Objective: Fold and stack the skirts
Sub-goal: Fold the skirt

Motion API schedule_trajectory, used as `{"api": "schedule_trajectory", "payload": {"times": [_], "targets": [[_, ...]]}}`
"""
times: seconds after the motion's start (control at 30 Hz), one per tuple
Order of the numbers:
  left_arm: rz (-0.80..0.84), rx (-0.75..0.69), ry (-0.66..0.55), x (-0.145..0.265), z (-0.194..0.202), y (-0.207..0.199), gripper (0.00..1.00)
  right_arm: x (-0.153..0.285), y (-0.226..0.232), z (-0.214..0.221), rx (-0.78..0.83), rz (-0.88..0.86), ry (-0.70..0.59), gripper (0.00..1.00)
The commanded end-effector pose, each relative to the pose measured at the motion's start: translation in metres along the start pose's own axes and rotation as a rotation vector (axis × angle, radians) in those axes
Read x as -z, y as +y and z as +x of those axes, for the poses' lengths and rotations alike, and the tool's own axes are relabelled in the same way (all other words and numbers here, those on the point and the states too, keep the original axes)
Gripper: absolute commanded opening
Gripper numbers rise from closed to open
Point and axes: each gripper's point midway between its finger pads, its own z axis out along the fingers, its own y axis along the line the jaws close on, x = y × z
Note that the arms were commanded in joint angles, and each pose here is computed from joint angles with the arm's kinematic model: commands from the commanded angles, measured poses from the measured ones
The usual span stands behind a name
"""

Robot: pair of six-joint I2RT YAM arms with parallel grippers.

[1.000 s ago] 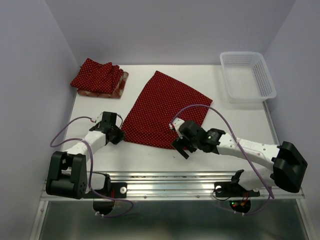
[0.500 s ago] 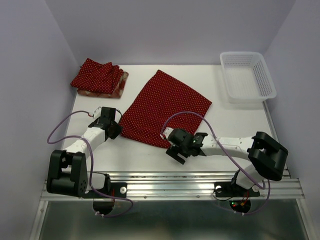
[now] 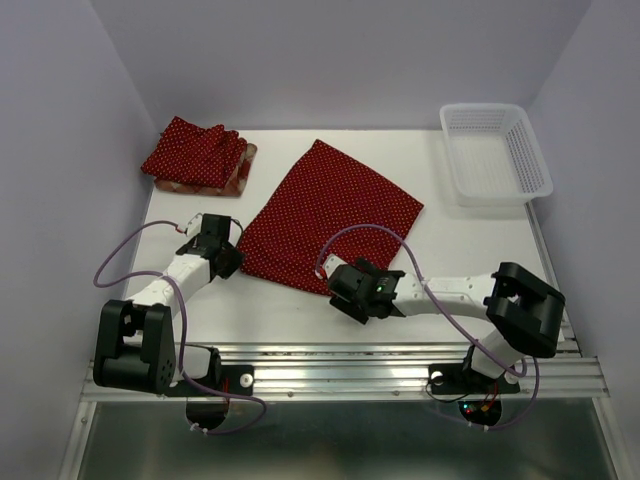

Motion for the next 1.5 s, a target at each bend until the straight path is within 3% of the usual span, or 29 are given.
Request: {"api": "schedule_trajectory", "payload": {"times": [0.0,0.1,0.13,0.23,0.33,0.47,0.7,0.93,1.2,1.33,1.47], "targets": [[-0.018,-0.008,-0.031,0.002,-0.012,0.0,0.0,-0.005,-0.005,-0.004,-0.02,0.062,0.001,0.81],[-0.024,-0.009,-0.037,0.003,-0.015,0.0,0.0,-0.006,-0.001,-0.002,-0.016,0.044,0.008,0.55],[-0.02,-0.008,-0.041,0.004,-0.016,-0.002,0.0,-0.007,0.003,-0.001,-0.014,0.024,0.012,0.36],[-0.027,-0.006,-0.043,0.007,-0.018,0.0,0.0,-0.003,0.007,-0.002,-0.014,-0.011,0.013,0.13],[-0.023,0.001,-0.048,0.012,-0.018,0.001,0.0,0.005,0.019,-0.008,-0.016,-0.085,-0.018,0.01],[-0.02,0.018,-0.069,0.026,-0.02,0.006,0.0,0.028,0.045,-0.017,0.014,-0.209,-0.066,0.01],[-0.032,0.097,-0.124,0.069,-0.018,0.031,0.0,0.083,0.074,-0.028,-0.095,-0.381,-0.116,0.01],[0.18,0.19,-0.293,0.14,-0.048,0.016,0.0,0.127,0.077,-0.038,-0.272,-0.519,-0.188,0.01],[0.277,0.158,-0.324,0.154,-0.082,-0.033,0.0,0.141,0.041,-0.044,-0.41,-0.392,-0.247,0.01],[0.415,0.141,-0.371,0.171,-0.113,-0.081,0.0,0.135,0.014,-0.05,-0.488,-0.333,-0.254,0.01],[0.42,0.105,-0.357,0.157,-0.126,-0.109,0.0,0.115,-0.023,-0.047,-0.588,-0.264,-0.22,0.01]]}}
